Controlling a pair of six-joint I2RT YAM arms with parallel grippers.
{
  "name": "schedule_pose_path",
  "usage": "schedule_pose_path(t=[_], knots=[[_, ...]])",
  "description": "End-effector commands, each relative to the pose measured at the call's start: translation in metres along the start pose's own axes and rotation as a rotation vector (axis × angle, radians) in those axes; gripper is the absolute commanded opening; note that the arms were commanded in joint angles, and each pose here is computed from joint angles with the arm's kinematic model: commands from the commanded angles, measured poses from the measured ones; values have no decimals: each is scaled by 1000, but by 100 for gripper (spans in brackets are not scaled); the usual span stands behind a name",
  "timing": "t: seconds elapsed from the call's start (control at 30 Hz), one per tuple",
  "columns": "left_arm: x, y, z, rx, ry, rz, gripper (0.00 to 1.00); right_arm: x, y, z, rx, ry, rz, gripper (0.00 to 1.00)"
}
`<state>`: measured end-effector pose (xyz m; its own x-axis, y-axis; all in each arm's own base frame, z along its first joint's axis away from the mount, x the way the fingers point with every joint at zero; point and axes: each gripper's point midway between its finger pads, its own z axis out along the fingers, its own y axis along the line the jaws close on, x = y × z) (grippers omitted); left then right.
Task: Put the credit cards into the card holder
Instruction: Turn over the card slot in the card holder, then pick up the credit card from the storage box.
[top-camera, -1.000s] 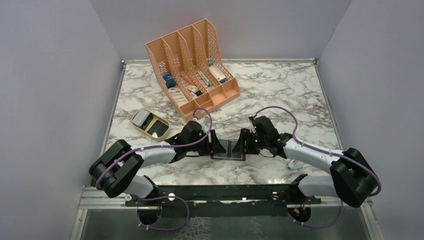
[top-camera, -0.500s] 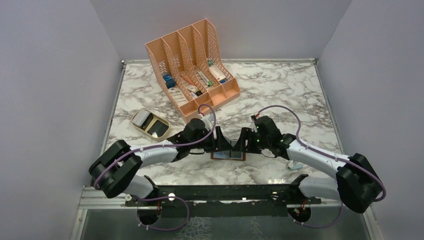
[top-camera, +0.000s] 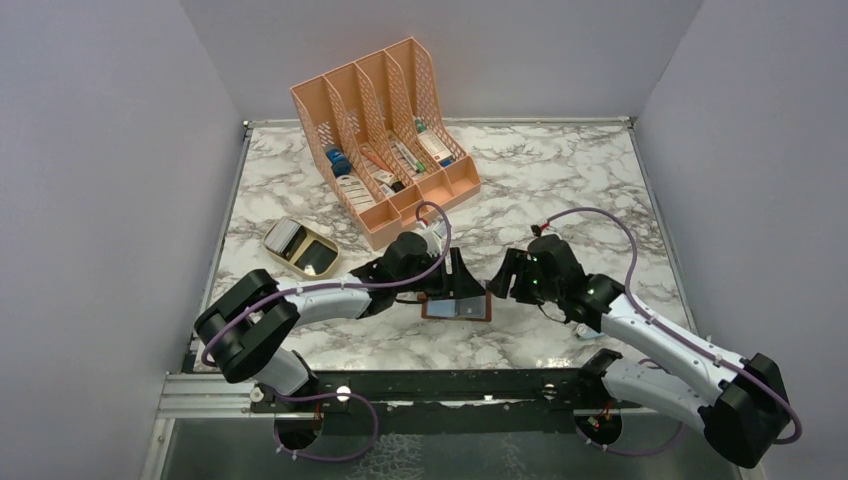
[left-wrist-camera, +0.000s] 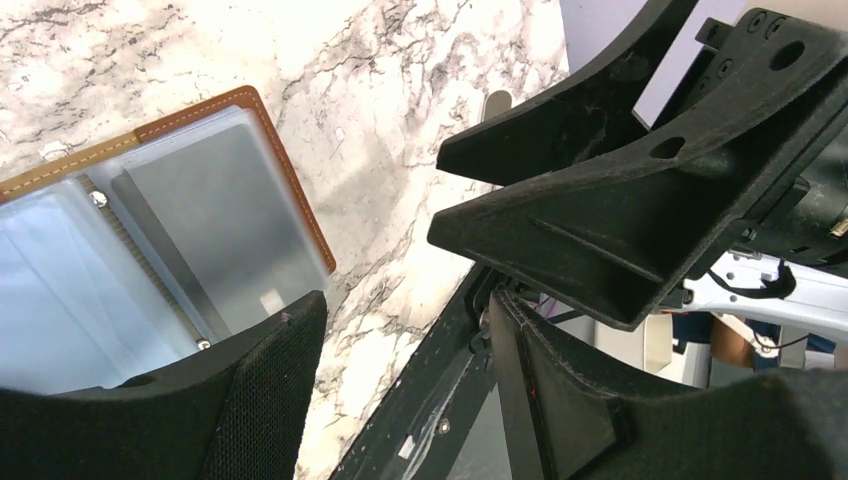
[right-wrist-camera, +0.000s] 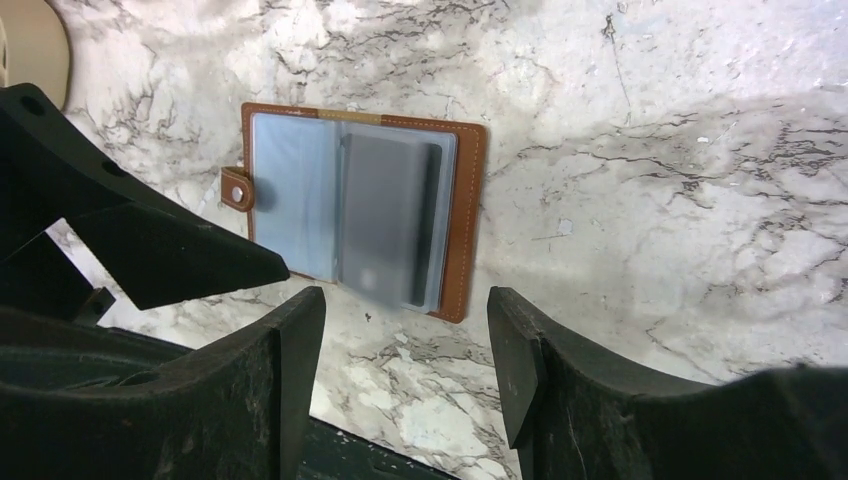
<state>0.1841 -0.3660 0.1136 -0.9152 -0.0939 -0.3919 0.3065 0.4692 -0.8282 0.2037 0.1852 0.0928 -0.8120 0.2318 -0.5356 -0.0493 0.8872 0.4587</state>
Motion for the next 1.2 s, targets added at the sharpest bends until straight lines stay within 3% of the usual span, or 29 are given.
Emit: schedule_pose_path(t=[0.0, 0.23, 0.37, 0.53, 0.7, 1.17], knots=[[-6, -10, 0, 33, -26, 23, 63, -13, 3, -8, 10, -53, 1, 61], [0, 12, -3, -45, -33, 19, 61, 3, 20, 4, -104, 22, -7, 57], [2, 49, -10, -244, -16, 55, 55, 17, 36, 11, -208, 91, -11, 55], [-2, 78, -30, -425, -31, 112, 31, 24, 43, 21, -245, 129, 2, 55], [-2, 100, -50, -519, -71, 121, 20, 28, 43, 34, -233, 157, 6, 55], [25, 131, -54, -555, -13, 83, 17, 40, 33, 53, -192, 202, 14, 55]])
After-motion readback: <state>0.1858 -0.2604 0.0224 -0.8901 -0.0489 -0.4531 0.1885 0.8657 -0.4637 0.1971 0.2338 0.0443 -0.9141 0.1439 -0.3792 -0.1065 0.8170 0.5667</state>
